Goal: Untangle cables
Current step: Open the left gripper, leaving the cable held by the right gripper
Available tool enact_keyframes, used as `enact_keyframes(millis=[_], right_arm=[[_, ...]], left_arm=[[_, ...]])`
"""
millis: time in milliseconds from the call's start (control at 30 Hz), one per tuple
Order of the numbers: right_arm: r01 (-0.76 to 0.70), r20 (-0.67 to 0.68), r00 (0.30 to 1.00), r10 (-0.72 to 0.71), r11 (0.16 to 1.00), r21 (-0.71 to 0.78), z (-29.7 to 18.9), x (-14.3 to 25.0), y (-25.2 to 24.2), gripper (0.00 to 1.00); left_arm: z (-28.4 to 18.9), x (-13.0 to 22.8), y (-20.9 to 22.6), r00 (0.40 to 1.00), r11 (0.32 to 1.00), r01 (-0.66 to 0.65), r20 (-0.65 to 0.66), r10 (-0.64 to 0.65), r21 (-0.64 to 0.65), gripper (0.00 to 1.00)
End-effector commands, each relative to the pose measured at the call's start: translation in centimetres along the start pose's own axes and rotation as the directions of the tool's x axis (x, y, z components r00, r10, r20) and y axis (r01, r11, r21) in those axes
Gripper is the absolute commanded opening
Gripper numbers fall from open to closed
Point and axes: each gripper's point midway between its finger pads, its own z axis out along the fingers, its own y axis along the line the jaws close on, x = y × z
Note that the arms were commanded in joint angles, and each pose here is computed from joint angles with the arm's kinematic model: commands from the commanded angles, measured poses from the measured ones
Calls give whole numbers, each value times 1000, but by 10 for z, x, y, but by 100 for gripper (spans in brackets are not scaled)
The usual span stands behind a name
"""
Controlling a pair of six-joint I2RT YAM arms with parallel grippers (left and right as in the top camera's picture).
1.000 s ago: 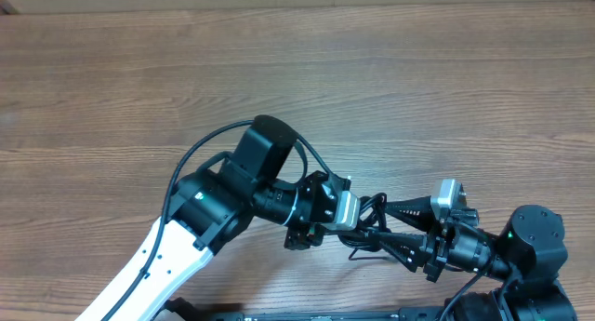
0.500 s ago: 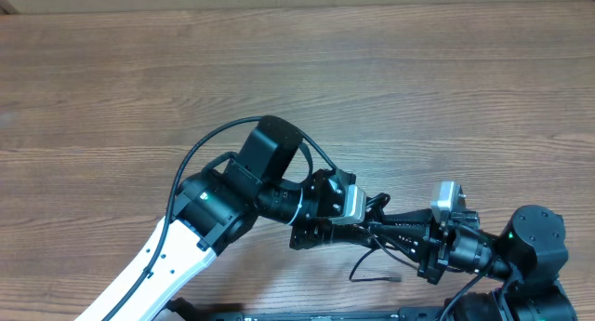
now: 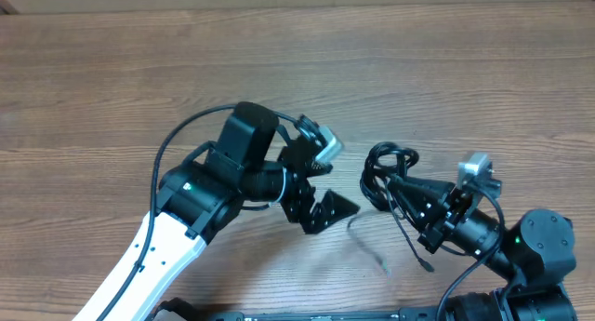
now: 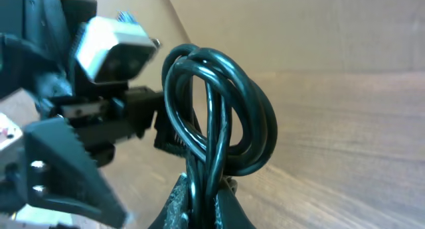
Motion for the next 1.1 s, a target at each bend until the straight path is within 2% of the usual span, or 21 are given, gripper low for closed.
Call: enact_keyframes(millis=[0,233,400,600,700,800,900,1000,1067], right_arm=[[-42,57,998,42,999,9,-2,-15,2,4],[-146,80,986,147,989,-15,-3,-22,5,4],[-183,41,982,182,983,13,-2,-10,-1,4],[-191,25,981,190,981,24,-2,-6,-3,4],[-222,25,975,220,969,112,-3,2,-19,4],[-221,15,975,221,967,125,-3,6,-21,4],[-223,11,975,224,965,134,-4,8,-23,4],[-228,15,974,228,961,156,-4,8,-27,4],[-229,13,973,230,961,157,-4,9,-27,4]], left_arm=[[-8,-18,0,984,986,166,69,-164,-24,100],[-9,-19,8,974,975,214,88,-208,-64,100],[-8,-17,7,979,979,194,75,-190,-61,100],[-8,-15,8,998,997,9,56,-5,-80,100],[-8,-15,7,998,996,-44,51,48,-82,99],[-8,-14,8,993,991,-102,43,106,-88,99],[-9,-14,15,994,987,-94,42,100,-129,100],[-13,-18,37,997,968,20,73,-2,-251,100],[-15,-24,42,995,960,41,103,-13,-276,100]])
